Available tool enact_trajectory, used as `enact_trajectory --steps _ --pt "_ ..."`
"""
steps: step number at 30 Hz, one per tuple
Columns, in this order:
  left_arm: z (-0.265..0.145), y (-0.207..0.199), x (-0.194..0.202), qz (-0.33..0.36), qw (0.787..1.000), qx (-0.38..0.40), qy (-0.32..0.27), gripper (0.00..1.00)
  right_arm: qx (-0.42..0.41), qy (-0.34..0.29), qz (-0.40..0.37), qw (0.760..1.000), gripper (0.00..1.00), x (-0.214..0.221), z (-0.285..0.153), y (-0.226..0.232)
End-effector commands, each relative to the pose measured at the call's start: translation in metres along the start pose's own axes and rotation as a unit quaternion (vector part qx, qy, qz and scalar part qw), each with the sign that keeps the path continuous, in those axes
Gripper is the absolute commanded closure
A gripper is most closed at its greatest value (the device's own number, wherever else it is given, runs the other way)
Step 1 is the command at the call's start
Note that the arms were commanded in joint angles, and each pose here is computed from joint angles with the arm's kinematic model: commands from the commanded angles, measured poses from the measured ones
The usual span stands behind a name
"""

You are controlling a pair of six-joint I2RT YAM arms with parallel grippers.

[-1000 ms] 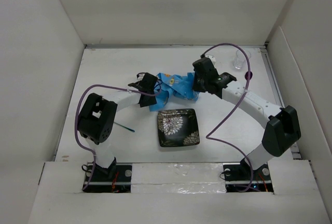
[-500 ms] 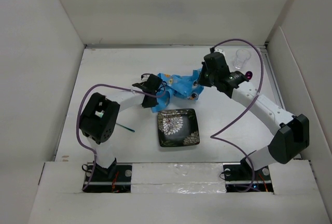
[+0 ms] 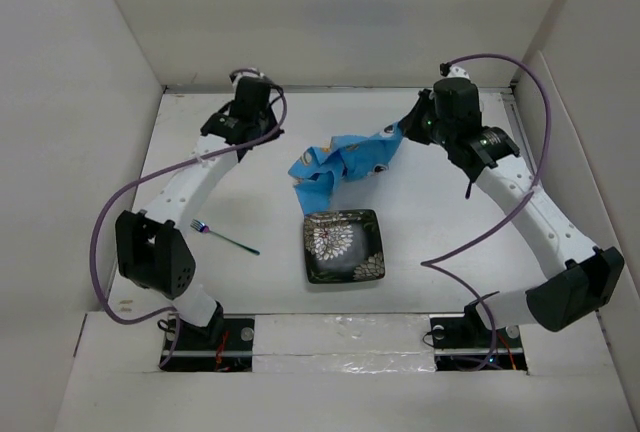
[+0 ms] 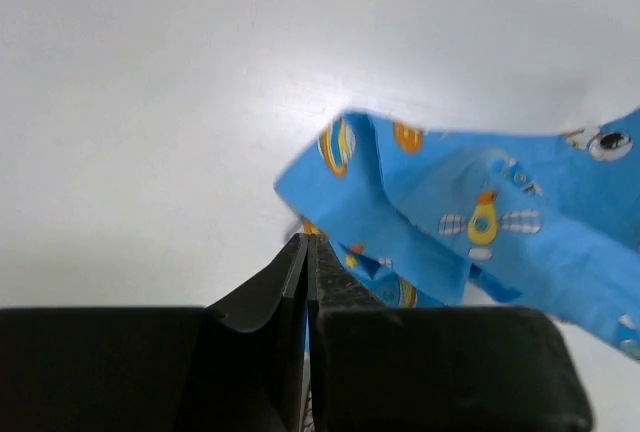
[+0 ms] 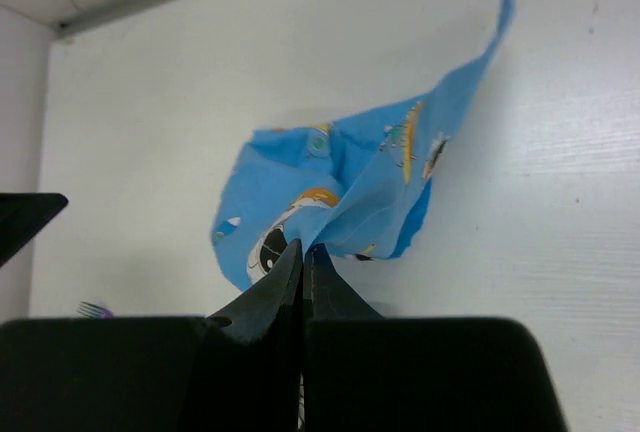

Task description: Set the dinner table for one person

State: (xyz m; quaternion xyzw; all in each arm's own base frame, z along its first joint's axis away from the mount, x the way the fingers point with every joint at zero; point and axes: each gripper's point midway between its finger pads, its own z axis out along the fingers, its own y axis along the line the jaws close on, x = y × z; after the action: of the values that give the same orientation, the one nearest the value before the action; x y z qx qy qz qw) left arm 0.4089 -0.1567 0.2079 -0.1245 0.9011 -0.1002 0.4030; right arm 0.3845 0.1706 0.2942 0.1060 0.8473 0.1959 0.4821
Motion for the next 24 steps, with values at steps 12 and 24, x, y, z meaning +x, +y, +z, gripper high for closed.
enact_trajectory --steps 12,24 --pt "0.008 -0.003 0.145 0.082 0.978 0.052 0.184 0.58 0.021 0.01 0.032 0.999 1.0 0.019 -0.002 -0.036" --pt "0.066 -0.029 0.173 0.141 0.967 0.023 0.21 0.4 -0.011 0.025 0.035 0.999 1.0 0.021 0.007 -0.022"
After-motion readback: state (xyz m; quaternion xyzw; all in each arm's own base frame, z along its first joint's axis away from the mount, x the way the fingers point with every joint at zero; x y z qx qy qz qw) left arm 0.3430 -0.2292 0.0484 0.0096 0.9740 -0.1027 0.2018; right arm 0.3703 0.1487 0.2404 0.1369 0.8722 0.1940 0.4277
